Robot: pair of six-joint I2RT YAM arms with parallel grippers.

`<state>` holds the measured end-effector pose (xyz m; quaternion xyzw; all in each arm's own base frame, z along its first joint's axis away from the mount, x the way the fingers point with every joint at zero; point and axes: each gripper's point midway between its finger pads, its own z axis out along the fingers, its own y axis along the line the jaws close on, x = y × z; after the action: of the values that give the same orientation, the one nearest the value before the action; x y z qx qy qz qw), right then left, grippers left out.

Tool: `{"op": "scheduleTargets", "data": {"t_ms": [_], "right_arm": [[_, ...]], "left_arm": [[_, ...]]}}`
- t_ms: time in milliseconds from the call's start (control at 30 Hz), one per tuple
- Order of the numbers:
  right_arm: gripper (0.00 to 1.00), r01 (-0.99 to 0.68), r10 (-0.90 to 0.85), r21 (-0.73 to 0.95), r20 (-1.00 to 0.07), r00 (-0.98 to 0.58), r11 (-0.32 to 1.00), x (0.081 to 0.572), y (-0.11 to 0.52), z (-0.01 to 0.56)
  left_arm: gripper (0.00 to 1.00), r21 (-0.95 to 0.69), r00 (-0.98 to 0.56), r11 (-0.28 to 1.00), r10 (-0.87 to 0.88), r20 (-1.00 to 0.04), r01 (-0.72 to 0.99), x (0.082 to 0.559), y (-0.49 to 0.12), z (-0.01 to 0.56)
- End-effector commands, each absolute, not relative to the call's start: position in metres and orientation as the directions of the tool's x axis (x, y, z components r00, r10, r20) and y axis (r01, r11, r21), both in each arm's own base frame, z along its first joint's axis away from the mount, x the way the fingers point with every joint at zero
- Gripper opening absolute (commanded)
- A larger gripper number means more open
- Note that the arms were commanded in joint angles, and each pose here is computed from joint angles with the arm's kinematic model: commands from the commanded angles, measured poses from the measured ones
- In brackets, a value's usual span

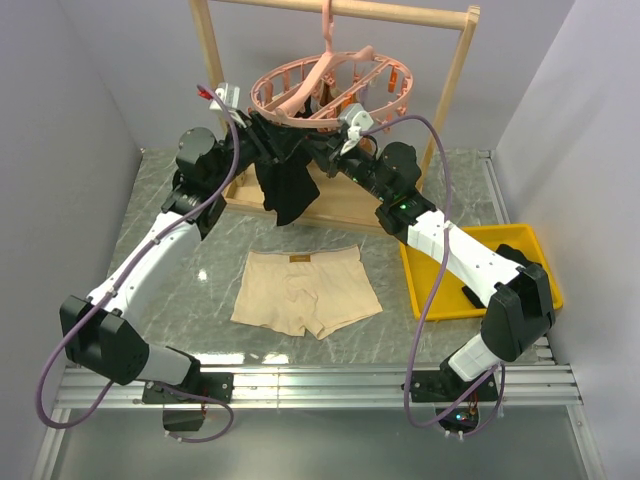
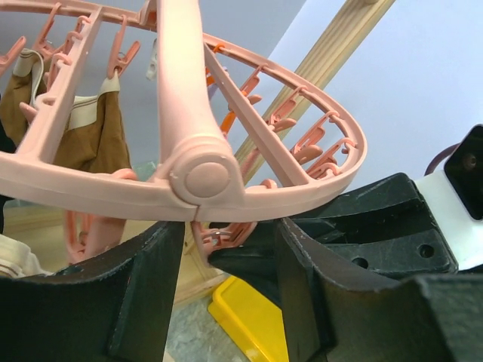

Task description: Clip the underwear to the hanger

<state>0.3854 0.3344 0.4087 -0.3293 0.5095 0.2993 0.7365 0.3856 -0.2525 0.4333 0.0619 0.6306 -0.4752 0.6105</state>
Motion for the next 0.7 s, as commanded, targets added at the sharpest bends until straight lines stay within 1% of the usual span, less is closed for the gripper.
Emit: {"op": "scheduleTargets", "data": {"t_ms": [0,167,233,333,433,467,533,600,633,667], "right_arm": [[0.00,-0.827,0.144,-0.182,-0.943,0.300,0.532,0.364,0.353,0.415],[0.00,-0.831,0.141,-0.180,-0.945,0.294,0.526,0.363,0.356,0.411],[0.00,-0.830,0.138,-0.179,-0.946,0.292,0.529,0.364,0.355,0.410],[0.00,-0.831,0.139,-0.178,-0.947,0.291,0.527,0.363,0.355,0.410],[0.00,-0.835,0.136,-0.177,-0.948,0.286,0.521,0.361,0.356,0.407],[0.00,-0.835,0.135,-0.179,-0.948,0.288,0.520,0.360,0.355,0.408],[0.00,-0.837,0.123,-0.184,-0.951,0.284,0.515,0.359,0.355,0.402],[0.00,-0.838,0.115,-0.187,-0.952,0.283,0.513,0.356,0.353,0.400],[0.01,-0.839,0.100,-0.184,-0.957,0.271,0.513,0.356,0.352,0.393],[0.07,-0.838,0.099,-0.185,-0.957,0.272,0.513,0.353,0.349,0.394]], "left_arm": [[0.55,-0.492,-0.163,0.543,-0.542,-0.824,0.681,0.388,-0.250,0.453],[0.56,-0.492,-0.161,0.532,-0.550,-0.820,0.689,0.387,-0.253,0.457],[0.53,-0.494,-0.160,0.532,-0.553,-0.818,0.687,0.387,-0.254,0.457],[0.47,-0.494,-0.158,0.537,-0.552,-0.819,0.684,0.389,-0.253,0.456],[0.35,-0.495,-0.155,0.538,-0.555,-0.817,0.682,0.389,-0.253,0.458],[0.28,-0.494,-0.149,0.538,-0.559,-0.815,0.682,0.389,-0.252,0.459],[0.22,-0.499,-0.155,0.536,-0.561,-0.813,0.680,0.390,-0.252,0.458],[0.09,-0.503,-0.162,0.537,-0.557,-0.814,0.677,0.391,-0.253,0.456],[0.04,-0.501,-0.163,0.536,-0.555,-0.816,0.680,0.390,-0.253,0.456],[0.00,-0.500,-0.163,0.538,-0.554,-0.816,0.679,0.390,-0.253,0.455]]}}
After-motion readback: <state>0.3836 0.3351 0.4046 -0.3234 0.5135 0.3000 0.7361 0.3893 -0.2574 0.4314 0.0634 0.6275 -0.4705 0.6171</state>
